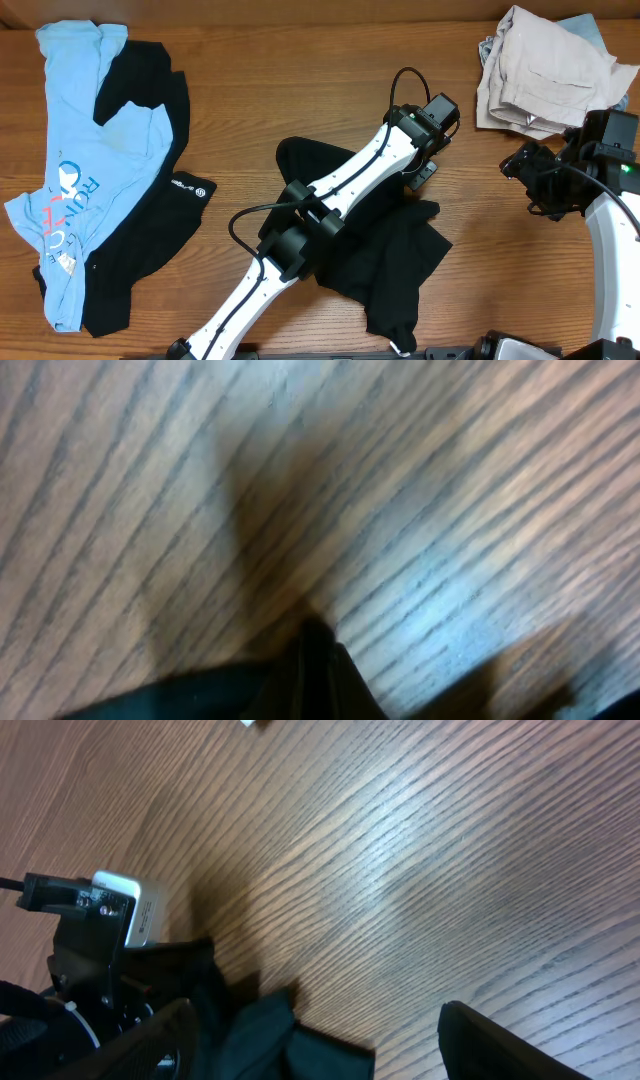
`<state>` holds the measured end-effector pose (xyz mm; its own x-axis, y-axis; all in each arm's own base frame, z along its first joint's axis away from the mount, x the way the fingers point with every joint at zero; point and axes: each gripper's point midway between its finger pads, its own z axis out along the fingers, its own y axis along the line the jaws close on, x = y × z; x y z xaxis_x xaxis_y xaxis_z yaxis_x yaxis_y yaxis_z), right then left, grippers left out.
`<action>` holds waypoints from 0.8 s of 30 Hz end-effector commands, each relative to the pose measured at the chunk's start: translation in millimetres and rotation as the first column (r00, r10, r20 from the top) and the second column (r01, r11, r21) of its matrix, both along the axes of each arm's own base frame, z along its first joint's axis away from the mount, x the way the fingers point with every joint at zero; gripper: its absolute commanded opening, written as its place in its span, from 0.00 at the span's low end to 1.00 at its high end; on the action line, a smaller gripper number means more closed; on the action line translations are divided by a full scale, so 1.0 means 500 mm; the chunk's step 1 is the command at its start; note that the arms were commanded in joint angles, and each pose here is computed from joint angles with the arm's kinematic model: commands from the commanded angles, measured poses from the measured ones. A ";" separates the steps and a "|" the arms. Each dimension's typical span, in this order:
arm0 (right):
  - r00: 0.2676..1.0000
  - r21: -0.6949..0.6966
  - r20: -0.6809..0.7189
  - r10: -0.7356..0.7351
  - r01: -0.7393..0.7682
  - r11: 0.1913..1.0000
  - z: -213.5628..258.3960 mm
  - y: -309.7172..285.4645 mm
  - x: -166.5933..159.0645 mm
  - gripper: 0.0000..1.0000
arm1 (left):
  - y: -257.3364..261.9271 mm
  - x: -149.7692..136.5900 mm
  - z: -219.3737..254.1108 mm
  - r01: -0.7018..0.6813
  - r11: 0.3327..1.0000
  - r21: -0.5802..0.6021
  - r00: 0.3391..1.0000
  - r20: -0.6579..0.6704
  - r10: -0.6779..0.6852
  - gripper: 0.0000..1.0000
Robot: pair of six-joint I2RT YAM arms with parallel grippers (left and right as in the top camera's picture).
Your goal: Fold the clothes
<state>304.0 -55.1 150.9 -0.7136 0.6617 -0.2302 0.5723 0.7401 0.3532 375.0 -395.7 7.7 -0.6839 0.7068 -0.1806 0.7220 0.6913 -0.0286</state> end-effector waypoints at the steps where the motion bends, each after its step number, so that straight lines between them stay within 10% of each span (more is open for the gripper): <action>1: 1.000 0.001 0.023 0.016 -0.016 1.000 0.012 0.004 -0.001 0.80 | 0.028 0.034 0.031 -0.042 0.999 0.000 0.999 0.012 0.042 0.04; 13: 0.947 0.093 0.112 0.302 -0.312 0.945 0.027 0.123 0.012 0.75 | 0.262 0.218 0.503 -0.276 0.876 -0.396 0.896 0.224 0.384 0.04; 24: 0.845 0.030 -0.028 0.533 -0.533 0.846 -0.091 0.273 0.047 0.75 | 0.345 0.222 0.545 -0.314 0.843 -0.437 0.881 0.196 0.430 0.04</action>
<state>327.9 76.4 132.9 -0.9449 0.2193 -0.2431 0.0975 0.8974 0.4303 490.8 -221.6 275.9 -0.7608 0.2435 -0.6016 0.4139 0.8961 -0.1607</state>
